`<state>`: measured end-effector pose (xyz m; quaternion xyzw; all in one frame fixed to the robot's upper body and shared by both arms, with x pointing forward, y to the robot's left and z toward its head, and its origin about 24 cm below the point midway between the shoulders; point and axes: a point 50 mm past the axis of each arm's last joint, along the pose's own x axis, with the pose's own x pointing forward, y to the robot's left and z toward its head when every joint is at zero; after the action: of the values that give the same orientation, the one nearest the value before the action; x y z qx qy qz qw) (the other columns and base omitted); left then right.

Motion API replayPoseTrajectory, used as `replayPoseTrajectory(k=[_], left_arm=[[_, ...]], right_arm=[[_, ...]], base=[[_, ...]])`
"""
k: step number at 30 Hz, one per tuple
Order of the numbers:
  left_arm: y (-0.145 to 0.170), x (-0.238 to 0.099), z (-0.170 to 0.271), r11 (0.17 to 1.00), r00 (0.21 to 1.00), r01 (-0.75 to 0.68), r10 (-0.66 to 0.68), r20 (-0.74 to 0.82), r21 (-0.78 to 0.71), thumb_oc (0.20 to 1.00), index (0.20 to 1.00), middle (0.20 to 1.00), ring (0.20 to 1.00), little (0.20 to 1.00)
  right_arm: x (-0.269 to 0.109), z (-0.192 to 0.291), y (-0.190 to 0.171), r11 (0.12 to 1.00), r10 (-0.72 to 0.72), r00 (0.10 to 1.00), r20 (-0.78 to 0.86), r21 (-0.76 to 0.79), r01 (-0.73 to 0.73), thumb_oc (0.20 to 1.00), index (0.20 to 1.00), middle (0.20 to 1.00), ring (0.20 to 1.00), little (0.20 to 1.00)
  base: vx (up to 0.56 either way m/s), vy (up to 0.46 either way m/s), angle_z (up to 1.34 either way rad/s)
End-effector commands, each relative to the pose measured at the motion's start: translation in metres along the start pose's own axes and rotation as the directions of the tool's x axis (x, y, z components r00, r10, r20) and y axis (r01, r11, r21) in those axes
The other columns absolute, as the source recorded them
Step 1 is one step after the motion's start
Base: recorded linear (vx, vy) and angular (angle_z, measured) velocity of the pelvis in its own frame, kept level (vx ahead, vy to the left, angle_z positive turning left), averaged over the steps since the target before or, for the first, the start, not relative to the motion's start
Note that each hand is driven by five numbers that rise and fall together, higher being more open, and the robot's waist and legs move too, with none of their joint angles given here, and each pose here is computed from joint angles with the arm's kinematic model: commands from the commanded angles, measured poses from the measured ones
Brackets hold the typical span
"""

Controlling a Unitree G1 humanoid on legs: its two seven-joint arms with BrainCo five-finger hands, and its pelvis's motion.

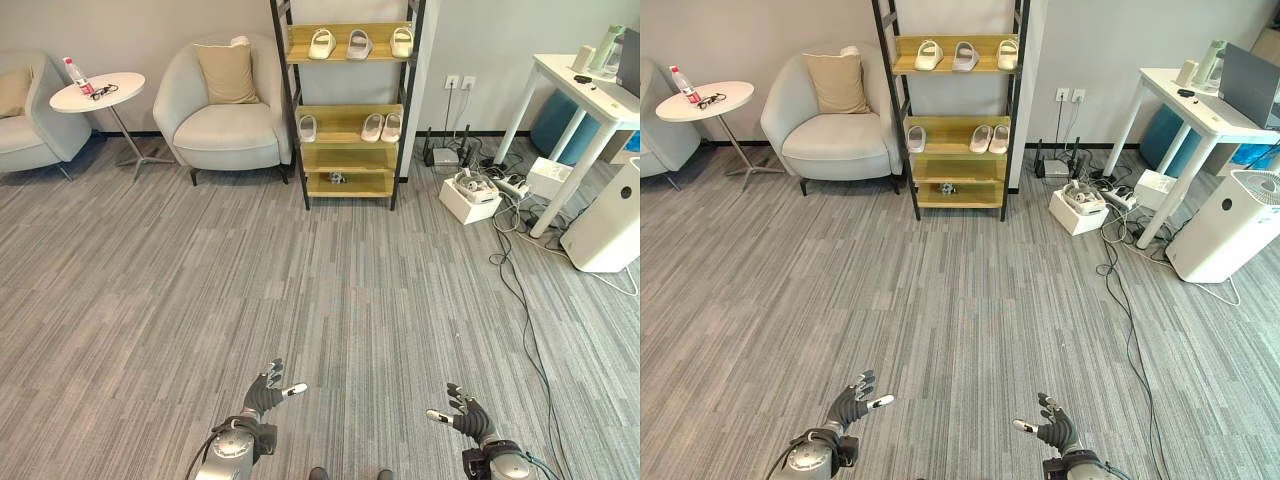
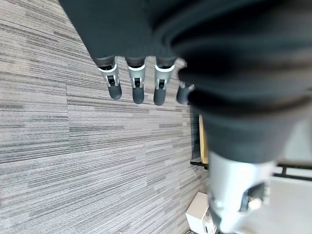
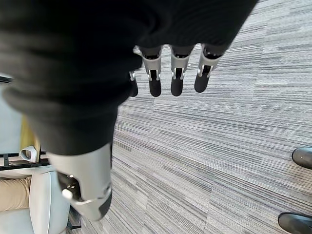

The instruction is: Arrange the slippers neatly on the shoe rack.

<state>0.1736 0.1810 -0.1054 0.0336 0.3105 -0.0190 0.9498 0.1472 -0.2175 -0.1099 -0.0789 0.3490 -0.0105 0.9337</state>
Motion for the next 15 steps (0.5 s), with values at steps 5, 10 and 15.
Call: replayPoseTrajectory(k=[5,10,15], left_arm=[[0.01,0.008,0.019,0.999,0.997,-0.03,0.028,0.071,0.02,1.0,1.0,1.0,1.0,1.0],[0.012,0.009,0.03,0.999,0.993,-0.038,0.036,0.113,0.012,1.0,1.0,1.0,1.0,1.0],[0.013,0.012,0.043,0.999,0.986,-0.033,0.03,0.163,0.016,1.0,1.0,1.0,1.0,1.0]], right_arm=[[0.007,0.022,0.006,1.0,0.023,0.995,0.093,-0.01,-0.023,1.0,1.0,1.0,1.0,1.0],[0.01,0.028,0.005,1.0,0.019,0.994,0.11,-0.018,-0.017,1.0,1.0,1.0,1.0,1.0],[0.014,0.042,0.004,1.0,0.012,0.987,0.158,-0.011,-0.011,1.0,1.0,1.0,1.0,1.0]], base=[[0.02,0.06,-0.01],[0.01,0.054,-0.04],[-0.03,0.128,-0.05]])
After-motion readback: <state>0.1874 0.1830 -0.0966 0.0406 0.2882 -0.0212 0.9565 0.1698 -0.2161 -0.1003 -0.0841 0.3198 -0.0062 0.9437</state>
